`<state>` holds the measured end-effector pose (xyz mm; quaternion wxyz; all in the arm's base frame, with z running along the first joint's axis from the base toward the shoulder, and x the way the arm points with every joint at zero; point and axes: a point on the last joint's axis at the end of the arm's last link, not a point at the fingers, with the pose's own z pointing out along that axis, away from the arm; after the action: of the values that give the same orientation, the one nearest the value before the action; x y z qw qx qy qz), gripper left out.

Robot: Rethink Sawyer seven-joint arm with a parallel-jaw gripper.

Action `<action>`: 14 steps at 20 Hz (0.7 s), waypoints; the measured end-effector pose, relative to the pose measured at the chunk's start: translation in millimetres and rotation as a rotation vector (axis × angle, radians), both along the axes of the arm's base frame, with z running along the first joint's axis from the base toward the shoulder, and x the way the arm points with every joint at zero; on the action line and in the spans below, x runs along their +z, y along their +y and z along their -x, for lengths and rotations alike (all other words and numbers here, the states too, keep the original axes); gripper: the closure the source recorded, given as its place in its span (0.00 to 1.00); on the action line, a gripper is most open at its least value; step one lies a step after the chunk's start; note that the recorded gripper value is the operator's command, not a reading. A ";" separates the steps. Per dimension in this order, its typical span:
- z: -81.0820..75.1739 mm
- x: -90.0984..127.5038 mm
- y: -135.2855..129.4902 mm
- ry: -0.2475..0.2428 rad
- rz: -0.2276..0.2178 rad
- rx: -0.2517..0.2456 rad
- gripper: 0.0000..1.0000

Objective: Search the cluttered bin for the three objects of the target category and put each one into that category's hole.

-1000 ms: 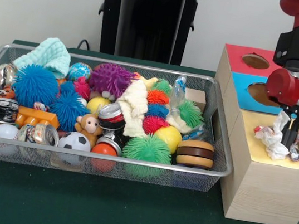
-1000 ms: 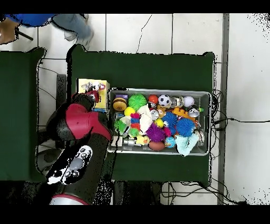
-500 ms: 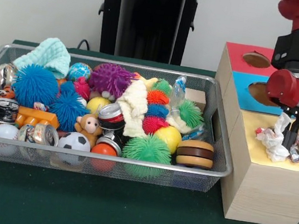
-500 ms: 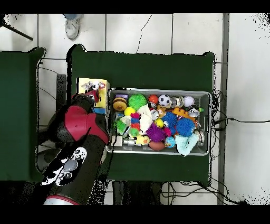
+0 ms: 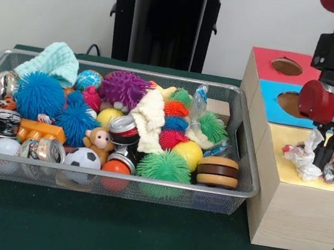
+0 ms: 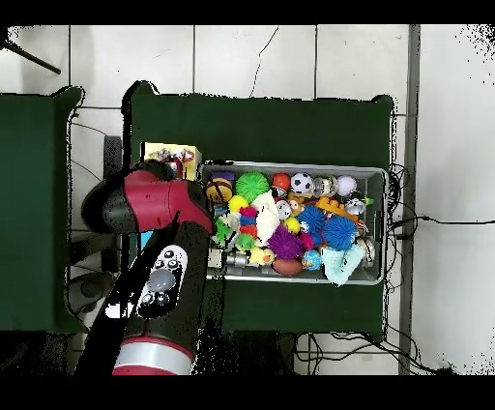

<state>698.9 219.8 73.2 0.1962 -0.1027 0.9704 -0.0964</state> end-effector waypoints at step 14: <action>-27.2 8.7 -9.5 0.215 -0.100 -0.087 1.00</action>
<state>726.1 210.3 81.9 0.0917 -0.0604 0.9929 -0.0445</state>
